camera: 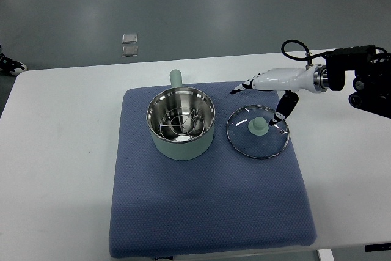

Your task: Open lid and place right of pot

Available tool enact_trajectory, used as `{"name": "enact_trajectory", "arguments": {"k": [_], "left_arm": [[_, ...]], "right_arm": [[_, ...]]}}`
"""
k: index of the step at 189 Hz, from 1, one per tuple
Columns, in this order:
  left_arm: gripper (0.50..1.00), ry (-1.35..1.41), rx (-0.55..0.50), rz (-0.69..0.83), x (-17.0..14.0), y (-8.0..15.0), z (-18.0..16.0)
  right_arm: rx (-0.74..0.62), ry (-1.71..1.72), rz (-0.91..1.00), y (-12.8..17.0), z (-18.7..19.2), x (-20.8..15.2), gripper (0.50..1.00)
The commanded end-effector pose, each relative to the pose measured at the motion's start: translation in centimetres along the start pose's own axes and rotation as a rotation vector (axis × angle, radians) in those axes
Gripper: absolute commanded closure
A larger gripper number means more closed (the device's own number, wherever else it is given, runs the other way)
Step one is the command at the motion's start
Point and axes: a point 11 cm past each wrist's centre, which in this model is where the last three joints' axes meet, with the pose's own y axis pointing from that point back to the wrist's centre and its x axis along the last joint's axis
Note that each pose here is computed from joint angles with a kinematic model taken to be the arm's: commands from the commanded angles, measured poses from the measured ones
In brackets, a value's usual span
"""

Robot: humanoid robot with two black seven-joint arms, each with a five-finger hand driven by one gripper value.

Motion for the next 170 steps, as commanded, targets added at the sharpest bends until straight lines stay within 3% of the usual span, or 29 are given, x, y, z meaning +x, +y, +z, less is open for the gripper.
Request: {"name": "enact_trajectory", "arguments": {"k": [1, 50, 98, 125, 170], "left_arm": [[0.5, 0.0, 0.0, 0.0, 0.0, 0.0, 0.0], [0.5, 0.0, 0.0, -0.002, 0.0, 0.0, 0.0], [0.5, 0.0, -0.001, 0.0, 0.0, 0.0, 0.1], [0.5, 0.0, 0.0, -0.002, 0.0, 0.0, 0.0], [0.5, 0.0, 0.0, 0.0, 0.0, 0.0, 0.0]], "right_arm": [[0.032, -0.164, 0.101, -0.3, -0.4, 1.9, 0.581], [0.088, -0.952, 0.404, -1.8, 1.8, 5.8, 0.577], [0.179, -1.657, 0.381, -4.2, 3.3, 2.9, 0.576], [0.16, -1.823, 0.369, -5.6, 3.8, 0.5, 0.572], [0.161, -1.856, 0.394, -5.5, 4.3, -0.5, 0.57]]}}
